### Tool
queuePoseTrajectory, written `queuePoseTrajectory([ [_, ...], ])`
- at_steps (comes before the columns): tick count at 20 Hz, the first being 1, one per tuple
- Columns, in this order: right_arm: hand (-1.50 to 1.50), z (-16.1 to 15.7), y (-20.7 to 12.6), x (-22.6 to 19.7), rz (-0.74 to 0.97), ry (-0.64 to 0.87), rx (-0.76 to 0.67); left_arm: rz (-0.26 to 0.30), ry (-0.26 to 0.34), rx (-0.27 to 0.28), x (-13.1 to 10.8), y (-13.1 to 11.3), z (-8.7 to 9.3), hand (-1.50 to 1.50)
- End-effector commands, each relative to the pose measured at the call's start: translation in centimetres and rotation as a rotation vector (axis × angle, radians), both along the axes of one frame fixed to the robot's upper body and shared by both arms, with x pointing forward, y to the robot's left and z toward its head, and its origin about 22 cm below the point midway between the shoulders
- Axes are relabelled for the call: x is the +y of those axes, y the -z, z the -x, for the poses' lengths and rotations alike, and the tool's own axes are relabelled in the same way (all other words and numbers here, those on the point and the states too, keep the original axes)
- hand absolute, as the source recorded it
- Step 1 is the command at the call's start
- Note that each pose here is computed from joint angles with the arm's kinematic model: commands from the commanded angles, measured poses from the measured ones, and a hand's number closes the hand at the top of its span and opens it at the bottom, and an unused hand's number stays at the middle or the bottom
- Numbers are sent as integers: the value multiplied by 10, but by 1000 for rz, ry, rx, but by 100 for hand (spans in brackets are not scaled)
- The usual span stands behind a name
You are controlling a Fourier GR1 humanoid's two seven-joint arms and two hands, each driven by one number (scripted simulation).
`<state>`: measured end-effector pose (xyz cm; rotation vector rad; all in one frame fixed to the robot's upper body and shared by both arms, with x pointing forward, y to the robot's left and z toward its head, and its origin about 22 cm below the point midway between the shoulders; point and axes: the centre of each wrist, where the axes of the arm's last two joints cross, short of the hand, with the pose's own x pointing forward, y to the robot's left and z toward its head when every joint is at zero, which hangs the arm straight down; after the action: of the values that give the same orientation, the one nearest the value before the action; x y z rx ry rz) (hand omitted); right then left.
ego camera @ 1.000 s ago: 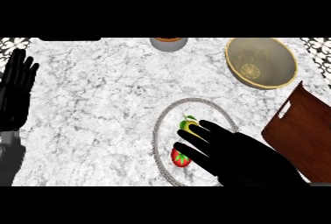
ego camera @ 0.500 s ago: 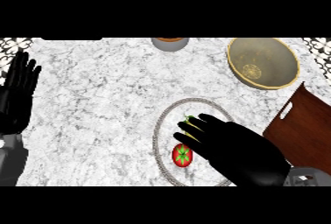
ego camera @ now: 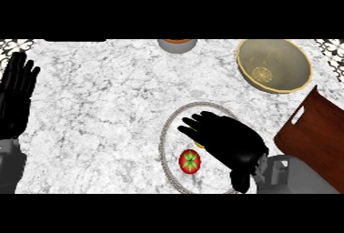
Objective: Pick the lemon from the placemat and place it in the bowl
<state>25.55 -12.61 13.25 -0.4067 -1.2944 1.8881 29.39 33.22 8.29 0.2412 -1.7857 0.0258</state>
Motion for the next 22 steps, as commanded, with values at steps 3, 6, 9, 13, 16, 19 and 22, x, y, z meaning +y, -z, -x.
queuePoseTrajectory([
  [3, -150, -21, 35, -22, 12, 22, -1, -8, -9, -16, -5, -14, -16, 0],
  [6, -150, -19, 29, -20, 5, 23, -3, 0, -19, -17, -24, 4, -8, 0],
  [9, -150, -38, 43, -7, -16, -12, 10, 13, 21, 14, -20, 6, -25, 0],
  [13, -150, -44, 57, -8, -24, -40, 42, 4, -14, -2, -14, -7, -6, 0],
  [16, -150, -54, 49, 1, -48, -62, 6, -6, 1, -3, -3, -10, -3, 0],
  [19, -150, -56, 72, 3, 7, -50, 16, -11, 2, -12, -18, 13, -22, 0],
  [22, -150, -41, 73, 11, 41, -32, 18, -12, -17, 1, 7, 7, -2, 0],
])
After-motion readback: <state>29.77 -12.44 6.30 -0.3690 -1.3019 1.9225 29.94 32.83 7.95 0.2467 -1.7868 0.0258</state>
